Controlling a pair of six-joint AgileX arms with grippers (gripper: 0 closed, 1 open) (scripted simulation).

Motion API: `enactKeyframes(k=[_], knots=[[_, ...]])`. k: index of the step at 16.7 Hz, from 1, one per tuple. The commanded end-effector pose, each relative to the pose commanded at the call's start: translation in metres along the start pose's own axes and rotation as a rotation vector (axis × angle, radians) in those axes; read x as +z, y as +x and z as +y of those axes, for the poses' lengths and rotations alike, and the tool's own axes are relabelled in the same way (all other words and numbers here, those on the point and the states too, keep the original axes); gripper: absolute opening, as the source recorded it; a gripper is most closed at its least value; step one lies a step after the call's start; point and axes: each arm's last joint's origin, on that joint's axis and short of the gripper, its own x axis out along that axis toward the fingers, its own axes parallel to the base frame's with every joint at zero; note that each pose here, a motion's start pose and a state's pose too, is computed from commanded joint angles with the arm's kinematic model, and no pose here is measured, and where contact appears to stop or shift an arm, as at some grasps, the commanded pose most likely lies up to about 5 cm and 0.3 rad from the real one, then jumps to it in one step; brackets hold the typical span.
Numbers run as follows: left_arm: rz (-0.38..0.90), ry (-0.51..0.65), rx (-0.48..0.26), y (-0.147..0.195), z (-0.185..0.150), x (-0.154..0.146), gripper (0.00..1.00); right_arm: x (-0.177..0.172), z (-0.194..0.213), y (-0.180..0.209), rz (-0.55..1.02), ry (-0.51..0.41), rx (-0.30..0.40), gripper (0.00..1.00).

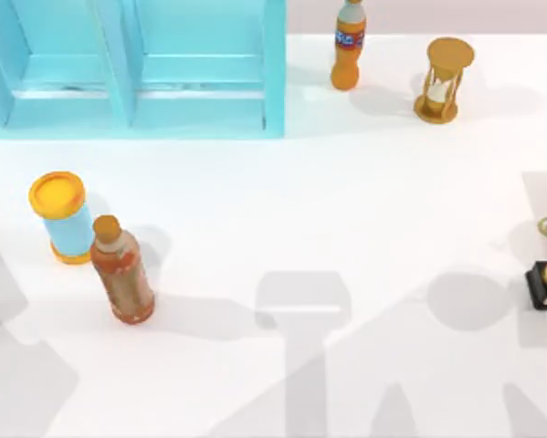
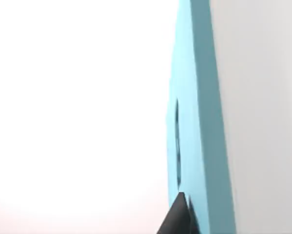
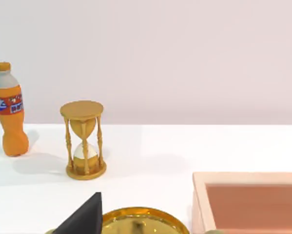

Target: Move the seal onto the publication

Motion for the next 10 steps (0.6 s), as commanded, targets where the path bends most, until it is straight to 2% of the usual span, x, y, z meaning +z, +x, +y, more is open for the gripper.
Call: enactKeyframes(k=[2,3,5,6,8,10], knots=[[-0.129,0.263,0.156,-0.045,0.025,0.080,0.00,0.000,0.000,0.000,0.000,0.000,0.000,1.00],[-0.191,0.411,0.233,-0.071,0.027,0.123,0.00,0.000,0.000,0.000,0.000,0.000,0.000,1.00],[-0.305,0.733,0.380,-0.127,0.004,0.208,0.00,0.000,0.000,0.000,0.000,0.000,0.000,1.00],[-0.359,0.906,0.448,-0.154,-0.021,0.248,0.00,0.000,0.000,0.000,0.000,0.000,0.000,1.00],[-0.458,1.270,0.566,-0.201,-0.096,0.313,0.00,0.000,0.000,0.000,0.000,0.000,0.000,1.00],[-0.551,1.645,0.654,-0.233,-0.196,0.351,0.00,0.000,0.000,0.000,0.000,0.000,0.000,1.00]])
